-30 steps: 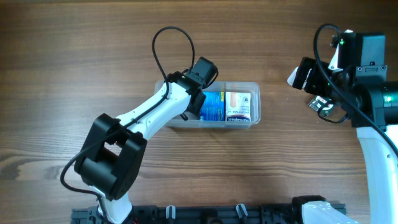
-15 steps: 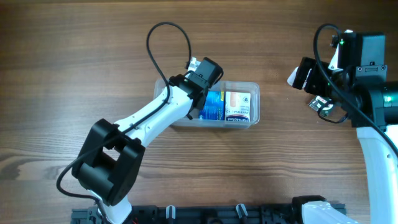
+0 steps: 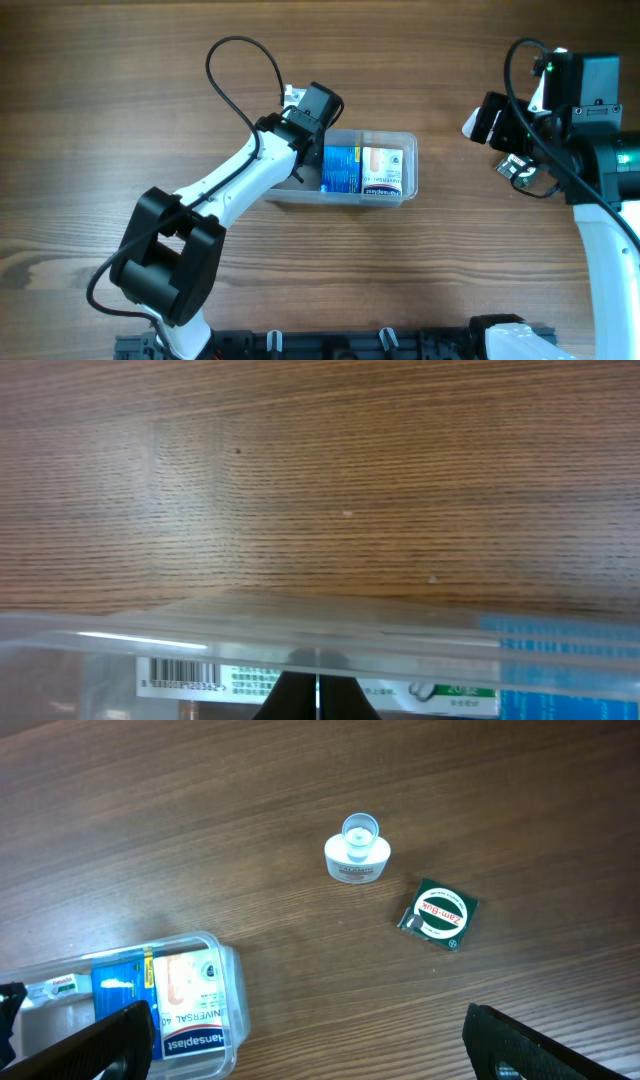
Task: Pack container
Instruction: 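Open the left gripper and swing the left arm out to the left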
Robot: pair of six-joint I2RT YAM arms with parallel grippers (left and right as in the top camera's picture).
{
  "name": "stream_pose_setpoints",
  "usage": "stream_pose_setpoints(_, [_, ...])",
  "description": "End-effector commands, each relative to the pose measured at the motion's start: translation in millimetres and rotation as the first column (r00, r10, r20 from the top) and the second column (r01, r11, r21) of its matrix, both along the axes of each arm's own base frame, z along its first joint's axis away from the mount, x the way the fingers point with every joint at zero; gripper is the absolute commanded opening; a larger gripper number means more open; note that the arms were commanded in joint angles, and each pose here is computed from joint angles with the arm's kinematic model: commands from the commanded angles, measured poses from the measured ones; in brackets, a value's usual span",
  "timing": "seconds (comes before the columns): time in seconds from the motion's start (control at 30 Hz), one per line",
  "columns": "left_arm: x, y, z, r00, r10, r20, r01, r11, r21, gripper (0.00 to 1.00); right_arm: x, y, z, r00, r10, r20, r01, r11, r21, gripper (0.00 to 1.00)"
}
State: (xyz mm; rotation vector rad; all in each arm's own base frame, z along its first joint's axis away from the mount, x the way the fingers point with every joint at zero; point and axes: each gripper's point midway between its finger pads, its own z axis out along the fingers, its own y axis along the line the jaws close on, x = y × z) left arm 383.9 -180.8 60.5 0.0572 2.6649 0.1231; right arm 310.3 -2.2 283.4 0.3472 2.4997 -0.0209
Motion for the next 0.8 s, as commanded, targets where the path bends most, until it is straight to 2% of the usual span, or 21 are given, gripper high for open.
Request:
stream_pose_setpoints(0.0, [0.3,9.5,-15.4,0.998,0.036,-0.051,-0.038,0.999,-0.032,0.04,2.2,-2.1,-0.8,1.000,0.002,-0.003,-0.002,1.000,-0.015,1.00])
stream_pose_setpoints(0.2, [-0.9,18.9,-22.9,0.994,0.052,-0.100,-0.058,0.997,-0.057,0.04,2.2,-2.1,-0.8,1.000,0.002,-0.003,-0.002,1.000,-0.015,1.00])
stream_pose_setpoints(0.33, [-13.7,12.6,-27.6,0.986,0.024,-0.166,-0.040,0.995,-0.093,0.04,2.2,-2.1,-0.8,1.000,0.002,-0.003,-0.002,1.000,-0.014,1.00])
stream_pose_setpoints(0.4, [-24.8,17.5,-30.5,0.977,0.027,-0.212,-0.043,0.996,-0.072,0.04,2.2,-2.1,-0.8,1.000,0.002,-0.003,-0.002,1.000,-0.014,1.00])
stream_pose_setpoints(0.53, [-33.7,22.1,-27.4,0.971,0.030,-0.239,-0.045,0.997,-0.056,0.04,2.2,-2.1,-0.8,1.000,0.002,-0.003,-0.002,1.000,-0.015,1.00])
stream_pose_setpoints(0.67, [-41.3,20.5,-10.0,0.970,0.017,-0.241,-0.039,0.995,-0.087,0.04,2.2,-2.1,-0.8,1.000,0.002,-0.003,-0.002,1.000,-0.015,1.00])
stream_pose_setpoints(0.77, [-56.6,21.6,-13.0,0.953,0.009,-0.303,-0.035,0.996,-0.080,0.04,2.2,-2.1,-0.8,1.000,0.002,-0.003,-0.002,1.000,-0.015,1.00])
